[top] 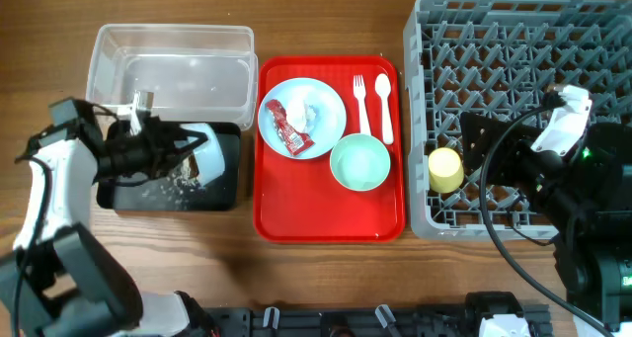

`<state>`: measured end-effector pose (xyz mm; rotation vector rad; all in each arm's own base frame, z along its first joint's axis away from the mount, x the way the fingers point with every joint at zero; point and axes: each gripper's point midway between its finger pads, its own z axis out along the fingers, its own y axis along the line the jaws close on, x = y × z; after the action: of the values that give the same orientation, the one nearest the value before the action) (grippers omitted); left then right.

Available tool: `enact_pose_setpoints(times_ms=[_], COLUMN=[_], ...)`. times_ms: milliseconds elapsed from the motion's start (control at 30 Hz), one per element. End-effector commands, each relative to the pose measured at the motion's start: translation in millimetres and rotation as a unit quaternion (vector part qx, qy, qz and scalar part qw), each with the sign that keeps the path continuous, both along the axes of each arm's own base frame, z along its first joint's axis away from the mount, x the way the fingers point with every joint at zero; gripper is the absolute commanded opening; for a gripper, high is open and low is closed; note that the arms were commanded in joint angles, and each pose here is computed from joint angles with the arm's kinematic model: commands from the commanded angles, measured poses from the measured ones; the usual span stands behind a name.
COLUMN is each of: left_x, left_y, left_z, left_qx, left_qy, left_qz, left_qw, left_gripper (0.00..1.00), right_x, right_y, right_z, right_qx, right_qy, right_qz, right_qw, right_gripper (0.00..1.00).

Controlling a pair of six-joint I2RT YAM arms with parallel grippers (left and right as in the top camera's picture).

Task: Sort waste into correct bins and load items into the dishwasher rack
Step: 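Tip the bowl over the black tray to dump the rice scraps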

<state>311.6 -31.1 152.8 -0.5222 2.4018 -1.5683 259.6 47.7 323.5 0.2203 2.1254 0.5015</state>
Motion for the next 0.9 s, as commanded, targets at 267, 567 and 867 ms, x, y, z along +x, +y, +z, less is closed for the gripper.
enact_pose_setpoints(times_ms=[267,567,867], left_x=[12.8,13.3,1.1], left_y=[-4.4,3.2,-3.7], left_z=[24.4,34.0,20.4], left_qx=[-0.145,-0.194,-0.155], left_qy=[-0.095,-0.069,-0.016], left_qz=[0.000,0.028,0.019], left_qw=[0.985,0.978,0.988], left_gripper=[0.04,0.04,0.04], right_x=[0.5,-0.1,-0.1], right_y=[1.9,1.9,1.9], right_z=[3.5,2.6,2.6], right_qx=[0.007,0.007,0.007], right_qy=[-0.003,-0.001,-0.001], right_qz=[0.002,0.002,0.002], right_qw=[1.000,1.000,1.000], right_gripper=[0.86,0.86,0.87])
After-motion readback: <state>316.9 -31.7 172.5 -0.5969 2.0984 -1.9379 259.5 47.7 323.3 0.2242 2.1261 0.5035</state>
